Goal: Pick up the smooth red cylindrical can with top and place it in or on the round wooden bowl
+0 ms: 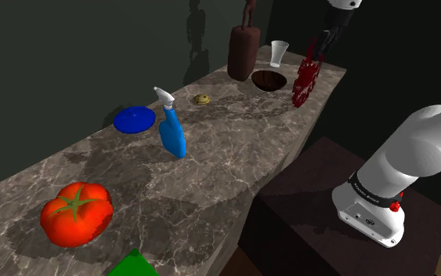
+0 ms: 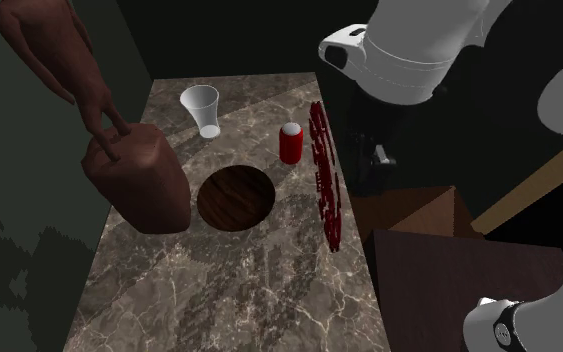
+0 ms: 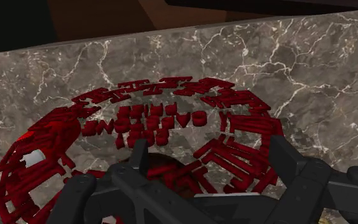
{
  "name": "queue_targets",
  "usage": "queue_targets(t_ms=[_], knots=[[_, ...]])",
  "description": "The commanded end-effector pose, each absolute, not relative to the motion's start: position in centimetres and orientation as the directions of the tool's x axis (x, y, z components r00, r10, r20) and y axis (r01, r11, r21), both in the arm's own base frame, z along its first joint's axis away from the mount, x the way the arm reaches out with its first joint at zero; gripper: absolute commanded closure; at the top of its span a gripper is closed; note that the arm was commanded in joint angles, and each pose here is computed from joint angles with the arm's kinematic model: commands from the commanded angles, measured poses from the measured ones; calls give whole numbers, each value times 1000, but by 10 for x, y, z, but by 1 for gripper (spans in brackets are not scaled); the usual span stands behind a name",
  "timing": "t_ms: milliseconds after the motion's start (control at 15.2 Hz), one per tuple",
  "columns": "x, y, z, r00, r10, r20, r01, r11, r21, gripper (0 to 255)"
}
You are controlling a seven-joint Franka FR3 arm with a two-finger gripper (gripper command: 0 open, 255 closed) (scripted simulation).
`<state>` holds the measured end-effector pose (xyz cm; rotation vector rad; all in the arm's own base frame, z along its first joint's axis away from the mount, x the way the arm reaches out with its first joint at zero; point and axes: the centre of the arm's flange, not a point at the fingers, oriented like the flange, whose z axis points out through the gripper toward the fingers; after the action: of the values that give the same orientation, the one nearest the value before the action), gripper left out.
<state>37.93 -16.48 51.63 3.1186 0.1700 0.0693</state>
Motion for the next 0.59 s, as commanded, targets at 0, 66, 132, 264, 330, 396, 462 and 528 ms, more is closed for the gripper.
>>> queue_targets(t_ms=[0, 66, 132, 264, 330, 396, 462, 528], knots=[[391, -186, 505, 993, 113, 39, 112, -993, 19, 0], [397, -197, 500, 993, 115, 37, 114, -993, 18, 0], [403, -208, 495, 993, 116, 35, 116, -993, 17, 0], [416, -229, 484, 992, 119, 30, 119, -993, 15, 0], [422, -240, 479, 992, 121, 28, 120, -993, 14, 0], [428, -251, 474, 992, 122, 26, 122, -992, 13, 0], [434, -261, 468, 992, 124, 24, 123, -992, 12, 0], [441, -272, 463, 992, 125, 22, 125, -992, 10, 0]])
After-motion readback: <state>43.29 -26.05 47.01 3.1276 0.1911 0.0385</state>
